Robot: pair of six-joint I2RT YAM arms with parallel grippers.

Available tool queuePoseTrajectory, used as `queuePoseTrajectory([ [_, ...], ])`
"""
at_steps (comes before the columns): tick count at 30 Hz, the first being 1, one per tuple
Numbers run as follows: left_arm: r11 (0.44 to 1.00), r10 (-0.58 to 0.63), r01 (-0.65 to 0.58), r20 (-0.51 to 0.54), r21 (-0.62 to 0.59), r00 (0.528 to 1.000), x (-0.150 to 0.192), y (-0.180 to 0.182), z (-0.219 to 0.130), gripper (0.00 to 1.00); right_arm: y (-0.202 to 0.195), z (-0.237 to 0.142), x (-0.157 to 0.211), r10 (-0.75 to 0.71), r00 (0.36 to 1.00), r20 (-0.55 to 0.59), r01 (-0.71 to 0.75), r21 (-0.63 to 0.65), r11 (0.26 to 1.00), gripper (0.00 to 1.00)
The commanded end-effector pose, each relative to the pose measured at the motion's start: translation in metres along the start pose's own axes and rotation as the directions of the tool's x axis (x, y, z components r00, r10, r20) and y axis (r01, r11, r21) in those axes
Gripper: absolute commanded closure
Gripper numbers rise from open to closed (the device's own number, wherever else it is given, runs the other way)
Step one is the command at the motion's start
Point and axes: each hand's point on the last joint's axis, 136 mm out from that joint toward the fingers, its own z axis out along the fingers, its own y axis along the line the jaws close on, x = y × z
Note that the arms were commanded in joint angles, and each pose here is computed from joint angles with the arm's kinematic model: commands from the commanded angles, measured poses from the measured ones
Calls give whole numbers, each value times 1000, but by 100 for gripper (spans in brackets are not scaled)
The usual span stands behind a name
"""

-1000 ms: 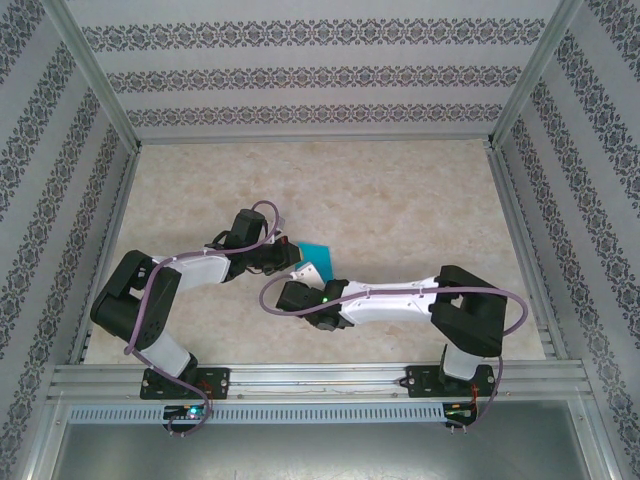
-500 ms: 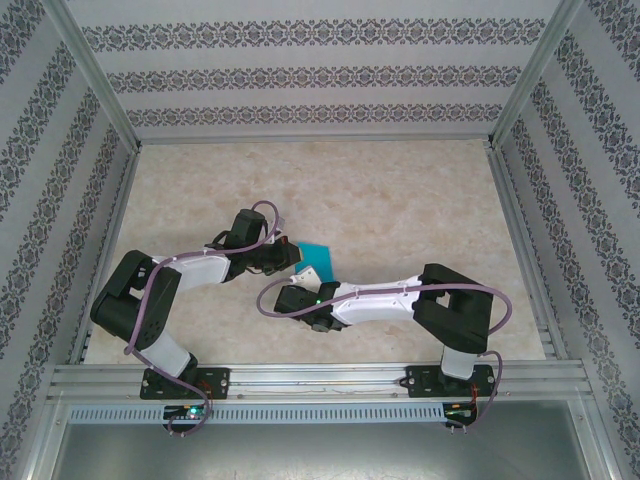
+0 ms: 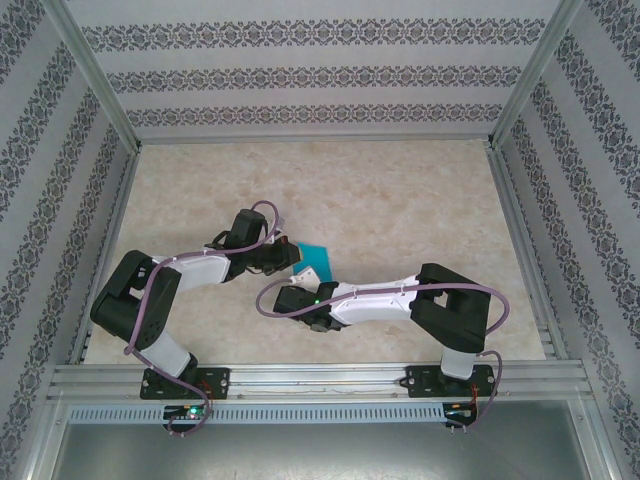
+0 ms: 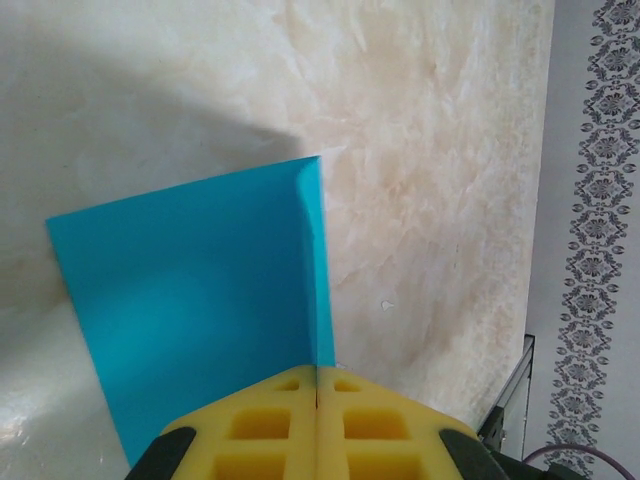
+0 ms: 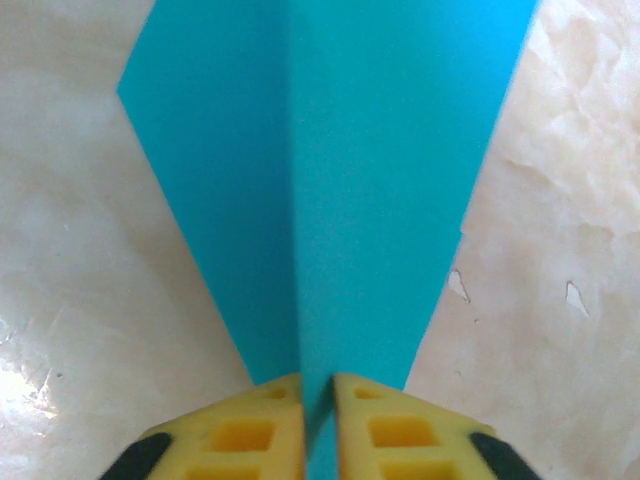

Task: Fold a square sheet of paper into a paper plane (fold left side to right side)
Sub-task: Fourth fold the wing at the center of the table.

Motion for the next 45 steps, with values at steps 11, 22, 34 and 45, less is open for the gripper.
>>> queuePoseTrajectory([
  [11,998,19,-15,55,-61,998,-10,11,-36,73,1,-5,3,42,999,-11,-42,-97,994,100],
  [22,995,48,-42,64,-89,997,2,30,-82,71,31,-19,-2,139,989,-52,-147,-489,860,100],
  [34,999,16,-16,-11,-31,1000,35,38,-77,72,38,-26,-9,242,961,-134,-263,-720,643,100],
  [45,1000,13,-12,-27,19,1000,44,24,-61,67,37,-27,-14,308,925,-221,-350,-808,473,100],
])
